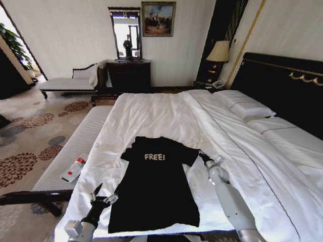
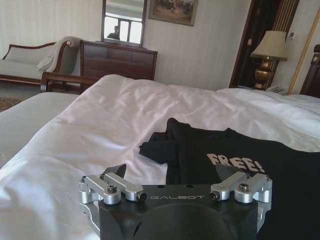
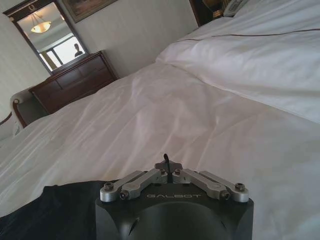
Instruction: Fold the clothes on the bed.
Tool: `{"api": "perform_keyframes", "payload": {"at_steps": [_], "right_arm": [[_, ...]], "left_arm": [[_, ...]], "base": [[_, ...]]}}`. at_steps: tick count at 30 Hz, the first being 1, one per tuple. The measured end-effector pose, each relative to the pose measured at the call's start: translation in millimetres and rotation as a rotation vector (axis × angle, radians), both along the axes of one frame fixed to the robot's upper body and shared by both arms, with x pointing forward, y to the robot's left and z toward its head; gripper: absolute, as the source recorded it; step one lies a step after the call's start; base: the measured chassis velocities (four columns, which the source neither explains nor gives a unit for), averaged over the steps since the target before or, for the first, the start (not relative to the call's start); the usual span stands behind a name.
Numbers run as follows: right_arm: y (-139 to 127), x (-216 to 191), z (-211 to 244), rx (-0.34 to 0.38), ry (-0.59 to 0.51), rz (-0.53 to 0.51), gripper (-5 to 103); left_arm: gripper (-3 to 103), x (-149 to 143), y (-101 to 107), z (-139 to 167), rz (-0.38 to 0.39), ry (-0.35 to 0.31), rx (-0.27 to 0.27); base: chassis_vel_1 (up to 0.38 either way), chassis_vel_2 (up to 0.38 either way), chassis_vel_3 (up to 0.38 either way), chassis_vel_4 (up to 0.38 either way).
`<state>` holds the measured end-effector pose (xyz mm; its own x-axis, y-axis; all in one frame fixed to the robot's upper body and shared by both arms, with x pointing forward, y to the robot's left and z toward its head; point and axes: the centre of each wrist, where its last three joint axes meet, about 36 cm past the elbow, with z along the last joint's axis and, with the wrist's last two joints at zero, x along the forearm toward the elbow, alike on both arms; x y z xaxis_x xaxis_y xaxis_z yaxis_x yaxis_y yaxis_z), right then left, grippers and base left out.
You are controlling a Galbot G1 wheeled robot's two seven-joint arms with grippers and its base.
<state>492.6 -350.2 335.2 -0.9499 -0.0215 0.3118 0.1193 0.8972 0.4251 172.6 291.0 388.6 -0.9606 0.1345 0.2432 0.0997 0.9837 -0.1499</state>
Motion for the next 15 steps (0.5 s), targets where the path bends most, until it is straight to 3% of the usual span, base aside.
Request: {"api": "perform_keyframes", "payload": {"at_steps": [9,13,15], "right_arm": [[56,2,13,-0.053,-0.058,0.174,0],[96,7,7,-0.088,-0.061,0.274,0],[99,8,6,-0.089,-0.061,0.282,0]], "left_arm": [[100,-3,3,3,0.009,-0.003,0.009],[100,-4,9,5,0.024,-0.008,0.022],[100,-4,10,5,0.026,-0.009,0.023]], "base": [[0.0,0.0,0.0,0.0],[0.0,0.0,0.0,0.0],[0.0,0.0,0.0,0.0]]}}
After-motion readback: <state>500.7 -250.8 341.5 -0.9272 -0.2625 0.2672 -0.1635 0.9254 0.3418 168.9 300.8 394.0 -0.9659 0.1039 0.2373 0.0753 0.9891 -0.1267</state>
